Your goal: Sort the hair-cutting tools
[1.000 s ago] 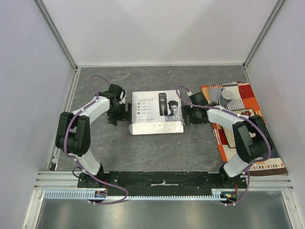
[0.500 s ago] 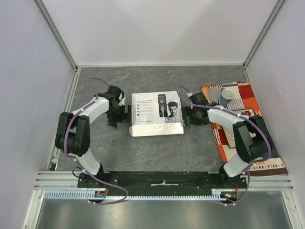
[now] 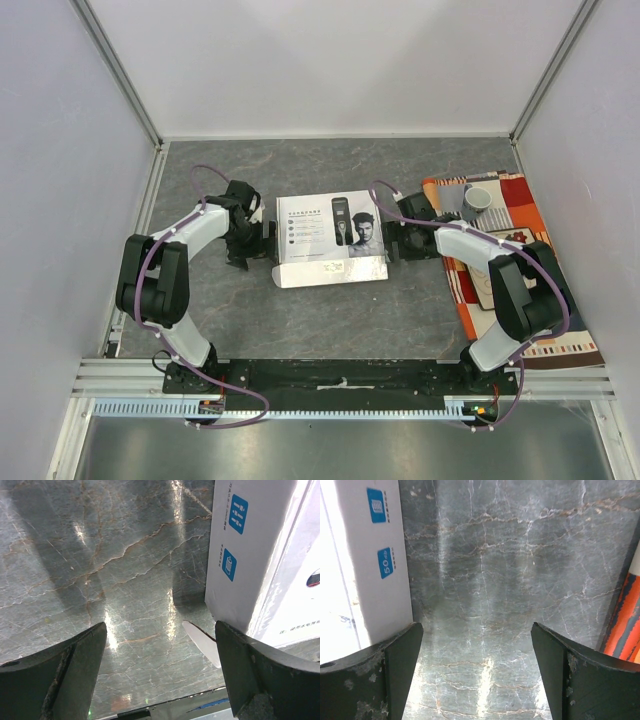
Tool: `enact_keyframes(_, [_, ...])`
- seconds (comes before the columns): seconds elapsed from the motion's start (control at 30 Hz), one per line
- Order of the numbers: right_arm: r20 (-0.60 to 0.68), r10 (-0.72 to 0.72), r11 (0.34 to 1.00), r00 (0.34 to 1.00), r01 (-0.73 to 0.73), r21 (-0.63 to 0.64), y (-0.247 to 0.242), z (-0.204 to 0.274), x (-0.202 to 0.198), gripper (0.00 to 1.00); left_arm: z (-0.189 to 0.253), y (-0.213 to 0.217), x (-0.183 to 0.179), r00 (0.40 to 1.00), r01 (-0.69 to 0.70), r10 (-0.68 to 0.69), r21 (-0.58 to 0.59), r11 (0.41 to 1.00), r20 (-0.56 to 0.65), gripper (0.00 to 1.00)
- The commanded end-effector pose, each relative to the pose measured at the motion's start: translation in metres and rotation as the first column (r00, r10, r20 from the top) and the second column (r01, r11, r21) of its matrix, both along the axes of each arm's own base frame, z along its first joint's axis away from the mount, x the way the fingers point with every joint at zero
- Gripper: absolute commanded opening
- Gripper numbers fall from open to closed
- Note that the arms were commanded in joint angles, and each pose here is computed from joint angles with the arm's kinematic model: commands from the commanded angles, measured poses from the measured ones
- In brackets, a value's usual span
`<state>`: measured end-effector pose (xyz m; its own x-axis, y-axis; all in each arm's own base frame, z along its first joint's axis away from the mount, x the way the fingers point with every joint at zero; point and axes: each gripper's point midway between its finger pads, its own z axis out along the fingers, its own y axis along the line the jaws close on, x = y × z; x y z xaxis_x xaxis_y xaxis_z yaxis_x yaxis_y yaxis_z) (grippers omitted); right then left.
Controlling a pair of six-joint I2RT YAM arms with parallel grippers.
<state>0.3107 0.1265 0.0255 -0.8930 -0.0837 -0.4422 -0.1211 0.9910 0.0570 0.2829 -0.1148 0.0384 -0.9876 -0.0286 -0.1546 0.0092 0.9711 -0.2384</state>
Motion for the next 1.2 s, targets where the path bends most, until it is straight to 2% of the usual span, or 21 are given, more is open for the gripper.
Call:
enact_keyframes(0.0, [0.184, 0.007, 0.998, 0.983, -0.019, 0.063, 0.018, 0.035, 0.035, 0.98, 0.003, -0.018, 0.001, 1.000, 0.007, -0.007, -0.073, 0.997, 0.008, 0.95])
enact_keyframes(0.2, [0.257, 0.005, 0.998, 0.966, -0.023, 0.066, 0.019, 0.048, 0.046, 0.98, 0.002, -0.016, 0.002, 1.000, 0.013, -0.012, -0.064, 0.998, 0.013, 0.95])
enact_keyframes(0.37, [0.244, 0.018, 0.995, 0.970, -0.040, 0.089, 0.023, 0.048, 0.042, 0.98, 0.003, -0.014, 0.003, 1.000, 0.008, -0.007, -0.063, 0.998, 0.015, 0.95])
enact_keyframes(0.6, [0.188, 0.050, 0.993, 0.981, -0.069, 0.097, 0.026, 0.039, 0.031, 0.98, 0.005, -0.015, 0.003, 1.000, 0.007, -0.006, -0.072, 0.997, 0.016, 0.95])
enact_keyframes(0.77, [0.092, 0.085, 0.989, 0.992, -0.096, 0.115, 0.032, 0.027, 0.020, 0.98, 0.008, -0.020, 0.003, 1.000, 0.006, -0.005, -0.103, 0.995, 0.012, 0.95])
enact_keyframes(1.17, [-0.038, 0.131, 0.970, 0.991, -0.120, 0.211, 0.049, 0.012, -0.006, 0.98, 0.016, -0.041, -0.004, 1.000, 0.003, -0.007, -0.239, 0.971, -0.017, 0.95])
